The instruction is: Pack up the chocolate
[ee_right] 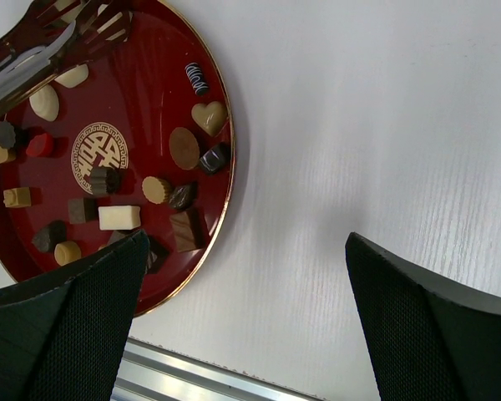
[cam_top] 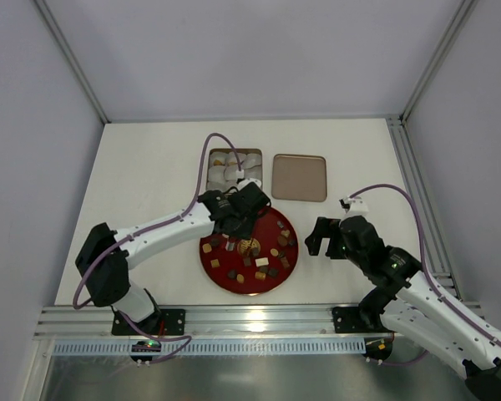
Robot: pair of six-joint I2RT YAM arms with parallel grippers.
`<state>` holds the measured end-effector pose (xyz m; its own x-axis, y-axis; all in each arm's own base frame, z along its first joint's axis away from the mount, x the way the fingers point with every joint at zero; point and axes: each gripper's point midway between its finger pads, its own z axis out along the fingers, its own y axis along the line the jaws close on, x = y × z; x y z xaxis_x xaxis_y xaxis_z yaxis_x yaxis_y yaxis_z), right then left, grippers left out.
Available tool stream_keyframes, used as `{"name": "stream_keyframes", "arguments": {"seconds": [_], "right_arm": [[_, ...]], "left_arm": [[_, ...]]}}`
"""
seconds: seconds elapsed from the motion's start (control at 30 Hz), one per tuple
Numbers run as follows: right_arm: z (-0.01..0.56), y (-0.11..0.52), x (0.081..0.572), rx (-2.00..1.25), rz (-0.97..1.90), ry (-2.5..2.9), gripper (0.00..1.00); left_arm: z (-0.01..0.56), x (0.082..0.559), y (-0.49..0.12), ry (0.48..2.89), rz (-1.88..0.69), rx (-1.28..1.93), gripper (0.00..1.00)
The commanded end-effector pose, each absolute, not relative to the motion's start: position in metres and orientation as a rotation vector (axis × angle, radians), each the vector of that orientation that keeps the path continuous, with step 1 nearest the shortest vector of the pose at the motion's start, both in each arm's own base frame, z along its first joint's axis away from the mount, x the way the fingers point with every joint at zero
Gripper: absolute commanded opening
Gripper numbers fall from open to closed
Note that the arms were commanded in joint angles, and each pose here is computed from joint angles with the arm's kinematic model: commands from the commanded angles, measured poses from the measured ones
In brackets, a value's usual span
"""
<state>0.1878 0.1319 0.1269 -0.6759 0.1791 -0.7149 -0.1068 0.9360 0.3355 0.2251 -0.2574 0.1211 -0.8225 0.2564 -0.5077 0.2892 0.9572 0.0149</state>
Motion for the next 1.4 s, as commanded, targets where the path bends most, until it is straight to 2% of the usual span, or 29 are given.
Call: {"name": "stream_keyframes", "arguments": {"seconds": [0.0,0.5,0.77,1.03,1.37], "right_arm": [[0.135,0.133,0.194,0.081,0.469,2.221,1.0],[0.13,0.134,0.194,0.079,0.467,2.226,1.0],[0.13,0.134,0.194,0.079,0.466,2.225,1.0],[0.13,0.134,0.195,0.077,0.466,2.227,1.0],[0.128,0.135,0.195,0.076,0.463,2.233,1.0]], "left_arm": [[0.123,0.236,-0.266,2.524,-0.092,0.33,0.43],[0.109,0.237,-0.269,2.528,-0.045,0.34,0.39],[0.108,0.238,-0.266,2.528,-0.021,0.341,0.32],[0.121,0.232,-0.264,2.525,-0.019,0.381,0.27],[0.148,0.216,-0.262,2.525,-0.129,0.398,0.27]]}}
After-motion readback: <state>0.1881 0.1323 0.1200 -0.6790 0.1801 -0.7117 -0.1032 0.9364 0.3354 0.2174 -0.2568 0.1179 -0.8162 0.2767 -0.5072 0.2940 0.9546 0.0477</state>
